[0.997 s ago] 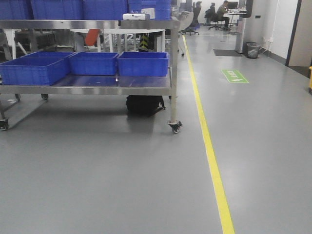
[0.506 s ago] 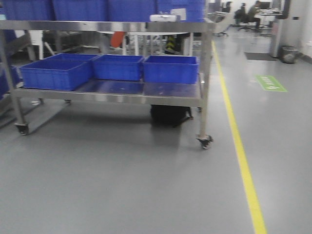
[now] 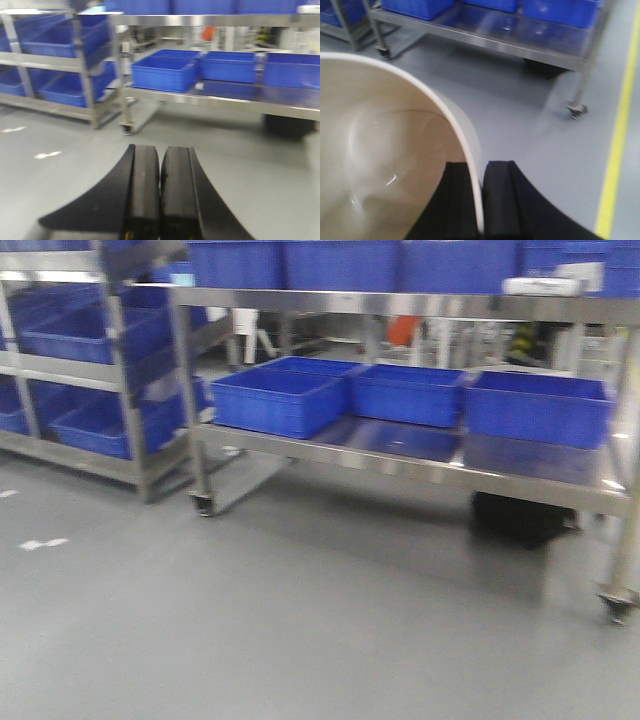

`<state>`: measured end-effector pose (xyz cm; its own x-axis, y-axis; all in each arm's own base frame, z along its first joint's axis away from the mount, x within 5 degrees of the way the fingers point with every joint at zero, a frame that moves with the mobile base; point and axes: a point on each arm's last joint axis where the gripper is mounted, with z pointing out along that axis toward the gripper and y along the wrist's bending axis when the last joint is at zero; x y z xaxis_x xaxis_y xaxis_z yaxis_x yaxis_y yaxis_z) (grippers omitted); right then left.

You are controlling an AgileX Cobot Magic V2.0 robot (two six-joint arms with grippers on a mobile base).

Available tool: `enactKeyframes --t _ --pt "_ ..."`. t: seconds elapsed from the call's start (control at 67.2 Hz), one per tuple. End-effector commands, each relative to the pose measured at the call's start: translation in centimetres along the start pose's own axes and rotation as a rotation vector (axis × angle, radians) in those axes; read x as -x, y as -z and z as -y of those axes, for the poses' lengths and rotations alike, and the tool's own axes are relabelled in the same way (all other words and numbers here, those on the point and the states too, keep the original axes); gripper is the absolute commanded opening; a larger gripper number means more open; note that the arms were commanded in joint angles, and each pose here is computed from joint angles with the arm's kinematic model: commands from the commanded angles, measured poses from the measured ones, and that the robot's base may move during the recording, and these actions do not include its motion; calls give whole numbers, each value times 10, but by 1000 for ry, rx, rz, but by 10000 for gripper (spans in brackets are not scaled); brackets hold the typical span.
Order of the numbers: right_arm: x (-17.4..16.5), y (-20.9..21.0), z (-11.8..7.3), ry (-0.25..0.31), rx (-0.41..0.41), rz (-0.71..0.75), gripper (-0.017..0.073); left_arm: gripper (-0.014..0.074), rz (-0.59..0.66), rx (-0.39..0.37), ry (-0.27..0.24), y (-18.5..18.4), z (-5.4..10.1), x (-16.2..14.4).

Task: Move white bin to right shelf second layer
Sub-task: 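Drive along the yellow-lined aisle past the blue crate carts, then drive toward the windows between the blue crate racks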

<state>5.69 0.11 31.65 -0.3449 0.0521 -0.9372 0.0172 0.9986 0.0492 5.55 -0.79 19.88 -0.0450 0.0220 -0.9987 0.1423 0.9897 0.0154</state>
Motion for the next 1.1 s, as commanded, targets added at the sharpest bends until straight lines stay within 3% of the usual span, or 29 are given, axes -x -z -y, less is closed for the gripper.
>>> enactKeyframes --t 0.0,1.086 --pt "17 4 -1 -9 3 122 57 85 65 -3 3 -1 0 -4" --pt "17 4 -1 -9 3 122 57 85 65 -3 3 -1 0 -4"
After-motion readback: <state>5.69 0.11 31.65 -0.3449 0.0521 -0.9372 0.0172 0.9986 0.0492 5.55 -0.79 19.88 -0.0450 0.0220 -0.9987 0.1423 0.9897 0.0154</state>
